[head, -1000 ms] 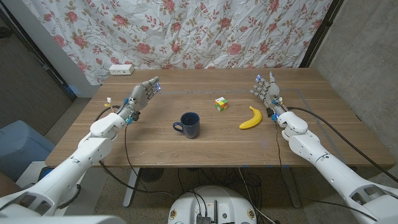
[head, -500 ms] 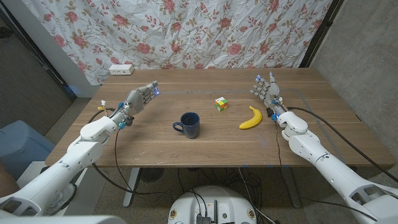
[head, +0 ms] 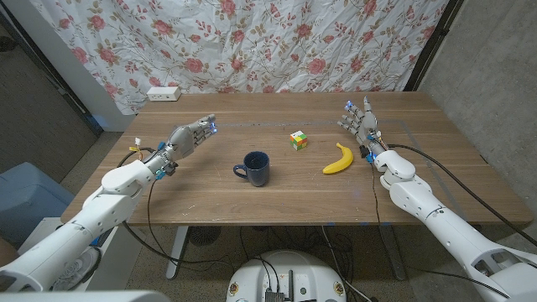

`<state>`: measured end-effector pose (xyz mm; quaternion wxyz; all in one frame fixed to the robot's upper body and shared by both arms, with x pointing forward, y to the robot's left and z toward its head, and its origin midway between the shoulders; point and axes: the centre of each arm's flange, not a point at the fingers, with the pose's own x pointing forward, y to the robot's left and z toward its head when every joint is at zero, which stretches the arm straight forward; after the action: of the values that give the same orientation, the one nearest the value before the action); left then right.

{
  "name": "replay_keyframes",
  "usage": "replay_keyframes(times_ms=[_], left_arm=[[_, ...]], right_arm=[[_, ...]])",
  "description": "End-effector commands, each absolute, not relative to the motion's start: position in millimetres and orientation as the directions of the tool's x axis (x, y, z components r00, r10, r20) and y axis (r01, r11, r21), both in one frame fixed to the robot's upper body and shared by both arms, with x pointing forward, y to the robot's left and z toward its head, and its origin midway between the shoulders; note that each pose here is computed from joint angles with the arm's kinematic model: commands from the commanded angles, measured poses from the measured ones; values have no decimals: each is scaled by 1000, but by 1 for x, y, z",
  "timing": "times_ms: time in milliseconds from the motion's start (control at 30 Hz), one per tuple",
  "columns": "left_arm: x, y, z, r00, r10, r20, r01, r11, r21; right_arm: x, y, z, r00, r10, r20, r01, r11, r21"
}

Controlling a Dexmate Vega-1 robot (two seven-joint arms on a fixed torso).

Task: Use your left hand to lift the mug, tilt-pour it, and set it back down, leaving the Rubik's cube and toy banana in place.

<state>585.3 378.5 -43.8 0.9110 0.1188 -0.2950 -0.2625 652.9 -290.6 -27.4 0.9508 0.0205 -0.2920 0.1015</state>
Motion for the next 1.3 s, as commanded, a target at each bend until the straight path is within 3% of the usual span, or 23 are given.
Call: replay_keyframes(times_ms=[33, 1300], left_arm=[[577, 384, -53, 657, -613, 439, 443, 785, 433], [554, 366, -83, 543, -779, 314, 524, 607, 598]], right_arm=[[653, -291, -27, 809, 181, 559, -205, 979, -20], [653, -291, -27, 809, 181, 559, -205, 979, -20]])
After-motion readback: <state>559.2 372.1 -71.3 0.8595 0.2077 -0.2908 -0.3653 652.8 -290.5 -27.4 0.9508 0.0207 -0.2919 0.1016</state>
